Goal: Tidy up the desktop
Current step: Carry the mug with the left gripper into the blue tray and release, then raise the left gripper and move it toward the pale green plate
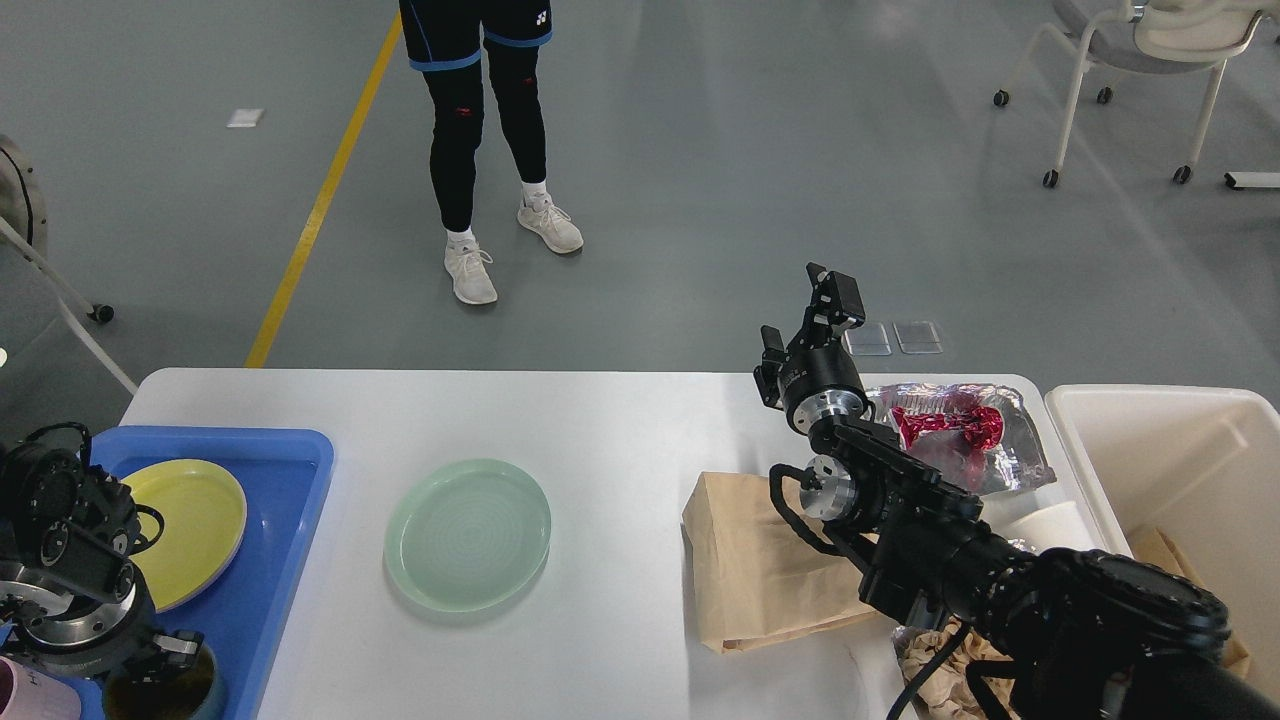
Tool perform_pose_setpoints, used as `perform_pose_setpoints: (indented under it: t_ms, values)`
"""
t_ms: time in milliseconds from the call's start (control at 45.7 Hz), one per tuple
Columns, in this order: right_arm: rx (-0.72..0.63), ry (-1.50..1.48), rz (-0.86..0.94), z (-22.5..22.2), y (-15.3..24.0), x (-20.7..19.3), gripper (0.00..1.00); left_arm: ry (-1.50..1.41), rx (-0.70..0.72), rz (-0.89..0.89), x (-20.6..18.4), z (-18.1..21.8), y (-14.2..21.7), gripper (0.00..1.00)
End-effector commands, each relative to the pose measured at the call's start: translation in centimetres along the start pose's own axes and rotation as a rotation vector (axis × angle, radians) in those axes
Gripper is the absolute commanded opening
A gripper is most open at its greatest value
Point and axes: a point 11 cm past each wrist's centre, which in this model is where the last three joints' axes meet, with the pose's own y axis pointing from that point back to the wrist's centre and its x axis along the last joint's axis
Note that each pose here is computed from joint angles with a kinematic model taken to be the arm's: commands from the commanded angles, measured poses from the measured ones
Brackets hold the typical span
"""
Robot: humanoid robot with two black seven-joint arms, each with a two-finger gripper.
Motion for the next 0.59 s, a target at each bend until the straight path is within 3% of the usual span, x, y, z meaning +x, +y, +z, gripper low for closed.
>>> perform_pose_setpoints:
  t_ms: [0, 109, 263, 569]
  values:
    - [0.0, 0.001, 0.0, 0.0, 0.0, 0.0, 1.0, 0.005, -0.011, -0.044, 0.2, -0.3, 1.1, 0.7]
    - [0.0, 0.001, 0.0, 0.0, 0.0, 0.0, 1.0, 0.031, -0.032, -0.086, 0.9, -0.6, 3.1, 0.94]
    - [0.0, 0.001, 0.0, 0.0, 0.0, 0.0, 1.0, 0.035, -0.059, -0.071, 3.3, -0.8, 7.7, 0.95]
    - [0.0, 0.001, 0.0, 0.0, 0.0, 0.0, 1.0, 0.035, -0.14, 0.251, 11.0, 0.7, 17.4, 0.97]
